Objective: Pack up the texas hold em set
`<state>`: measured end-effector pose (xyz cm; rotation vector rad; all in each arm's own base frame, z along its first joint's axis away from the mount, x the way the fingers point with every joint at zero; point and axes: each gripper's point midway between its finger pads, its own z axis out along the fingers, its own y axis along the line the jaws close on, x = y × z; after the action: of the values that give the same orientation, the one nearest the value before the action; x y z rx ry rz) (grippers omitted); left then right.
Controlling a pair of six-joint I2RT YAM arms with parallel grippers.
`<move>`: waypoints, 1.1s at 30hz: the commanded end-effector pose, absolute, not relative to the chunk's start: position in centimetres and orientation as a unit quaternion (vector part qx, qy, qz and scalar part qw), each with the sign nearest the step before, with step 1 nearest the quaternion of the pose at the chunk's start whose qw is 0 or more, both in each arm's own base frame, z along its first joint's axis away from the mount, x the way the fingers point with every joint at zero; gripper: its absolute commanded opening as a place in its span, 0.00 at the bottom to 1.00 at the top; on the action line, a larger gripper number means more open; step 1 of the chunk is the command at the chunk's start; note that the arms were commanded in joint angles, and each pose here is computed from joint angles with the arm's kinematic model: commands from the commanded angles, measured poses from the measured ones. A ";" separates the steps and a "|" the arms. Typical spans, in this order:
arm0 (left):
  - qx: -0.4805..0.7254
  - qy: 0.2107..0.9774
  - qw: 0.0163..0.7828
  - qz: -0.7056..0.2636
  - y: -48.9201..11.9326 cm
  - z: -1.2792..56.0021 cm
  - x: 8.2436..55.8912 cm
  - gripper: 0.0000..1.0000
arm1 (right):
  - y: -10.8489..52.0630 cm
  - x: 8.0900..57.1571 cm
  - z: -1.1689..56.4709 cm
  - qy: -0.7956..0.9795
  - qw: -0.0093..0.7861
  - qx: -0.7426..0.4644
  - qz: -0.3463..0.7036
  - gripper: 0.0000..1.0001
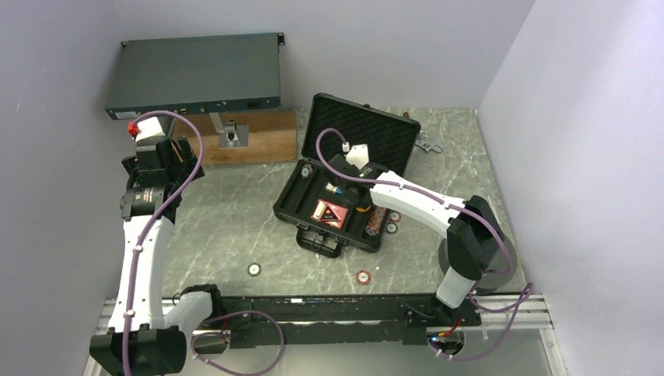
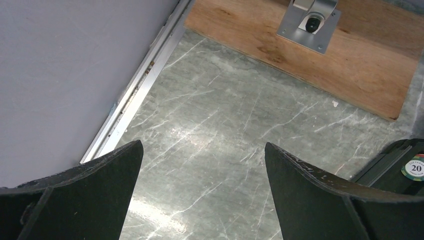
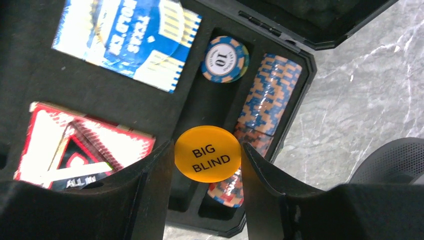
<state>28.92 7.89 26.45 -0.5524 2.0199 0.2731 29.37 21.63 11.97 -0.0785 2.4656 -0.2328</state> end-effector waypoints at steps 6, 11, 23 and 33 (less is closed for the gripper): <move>-0.216 0.823 0.516 0.100 7.5 27.7 29.3 0.98 | 19.9 31.5 12.0 0.940 0.331 -0.026 -0.082 0.50; -0.212 0.823 0.519 0.094 7.3 27.8 29.3 0.98 | 19.5 32.1 11.6 0.941 0.326 -0.024 -0.084 0.51; -0.210 0.823 0.520 0.089 7.1 27.8 29.3 0.98 | 19.6 33.1 10.8 0.944 0.319 -0.025 -0.080 0.50; -0.208 0.824 0.520 0.086 7.0 27.8 29.4 0.98 | 20.9 33.8 11.8 0.943 0.326 -0.032 -0.055 0.50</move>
<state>29.19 7.10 26.63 -0.5093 2.0247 0.2256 32.18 19.41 10.01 -0.0868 2.5177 -0.2206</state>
